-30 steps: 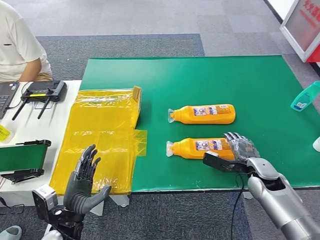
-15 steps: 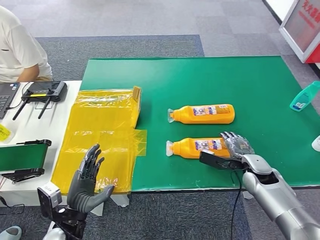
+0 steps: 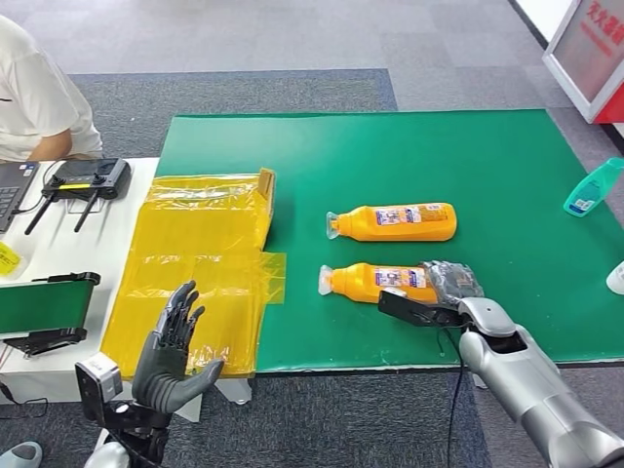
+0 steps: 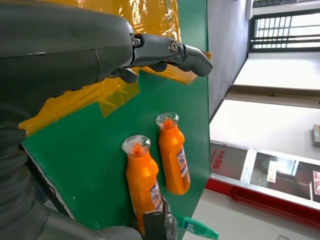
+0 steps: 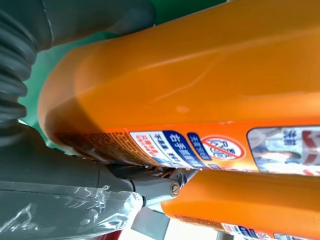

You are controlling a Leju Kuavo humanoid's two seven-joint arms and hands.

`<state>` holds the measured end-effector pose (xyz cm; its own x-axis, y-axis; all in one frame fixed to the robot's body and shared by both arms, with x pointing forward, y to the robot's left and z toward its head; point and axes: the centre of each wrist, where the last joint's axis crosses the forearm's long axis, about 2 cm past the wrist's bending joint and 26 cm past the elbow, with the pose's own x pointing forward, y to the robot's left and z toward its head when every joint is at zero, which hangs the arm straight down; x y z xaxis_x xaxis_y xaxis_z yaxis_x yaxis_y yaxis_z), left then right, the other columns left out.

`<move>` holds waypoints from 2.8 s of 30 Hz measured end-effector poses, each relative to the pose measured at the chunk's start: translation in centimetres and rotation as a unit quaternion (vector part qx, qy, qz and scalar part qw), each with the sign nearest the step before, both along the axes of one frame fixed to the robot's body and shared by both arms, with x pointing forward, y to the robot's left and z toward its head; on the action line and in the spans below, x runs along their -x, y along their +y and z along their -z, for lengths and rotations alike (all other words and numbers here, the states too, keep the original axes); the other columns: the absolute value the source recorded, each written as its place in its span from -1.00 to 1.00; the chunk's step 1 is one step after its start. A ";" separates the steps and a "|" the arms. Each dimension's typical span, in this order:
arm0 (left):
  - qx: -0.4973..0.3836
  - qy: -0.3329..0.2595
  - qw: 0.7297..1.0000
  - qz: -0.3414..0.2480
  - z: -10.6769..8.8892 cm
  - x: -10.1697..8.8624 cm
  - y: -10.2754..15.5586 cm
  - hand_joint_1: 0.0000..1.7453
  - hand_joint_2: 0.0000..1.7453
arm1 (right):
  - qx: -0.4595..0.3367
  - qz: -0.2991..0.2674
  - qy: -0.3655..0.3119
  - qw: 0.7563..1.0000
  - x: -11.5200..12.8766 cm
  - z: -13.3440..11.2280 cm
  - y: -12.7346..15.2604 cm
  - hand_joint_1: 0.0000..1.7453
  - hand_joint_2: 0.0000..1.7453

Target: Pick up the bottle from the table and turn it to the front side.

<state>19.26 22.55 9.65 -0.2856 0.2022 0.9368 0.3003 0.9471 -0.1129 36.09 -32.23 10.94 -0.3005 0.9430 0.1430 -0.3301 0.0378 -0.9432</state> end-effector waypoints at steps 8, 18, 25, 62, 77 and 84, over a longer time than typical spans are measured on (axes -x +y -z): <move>-0.001 0.000 1.000 0.000 0.0 0.0 0.0 -1.00 1.00 | -0.014 0.002 -0.007 1.000 0.0 0.1 0.1 1.00 1.00; -0.011 0.011 1.000 -0.005 0.4 0.7 0.1 -1.00 1.00 | -0.212 -0.038 -0.008 0.976 4.1 1.4 1.4 1.00 1.00; 0.000 0.014 1.000 0.004 0.5 1.2 0.2 -1.00 1.00 | -0.435 -0.103 0.045 0.894 10.1 2.1 4.4 1.00 1.00; 0.187 -0.057 0.951 0.238 -3.6 -1.0 -6.4 -1.00 1.00 | -0.594 -0.168 0.032 0.786 13.0 -0.4 13.6 1.00 1.00; 0.120 -0.062 0.955 0.263 -3.8 -0.8 -7.0 -1.00 1.00 | -0.520 -0.163 -0.011 0.838 13.5 -0.1 14.3 1.00 1.00; 0.010 -0.044 0.982 0.183 -3.7 -0.6 -7.4 -1.00 1.00 | -0.469 -0.160 -0.068 0.866 13.7 -1.0 14.6 1.00 1.00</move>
<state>19.89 15.17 13.35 -0.2693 0.3251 0.9065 0.6301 0.7713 -0.0894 22.34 -17.60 11.98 -0.5996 0.2963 0.7434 -0.3539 0.7350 -0.5784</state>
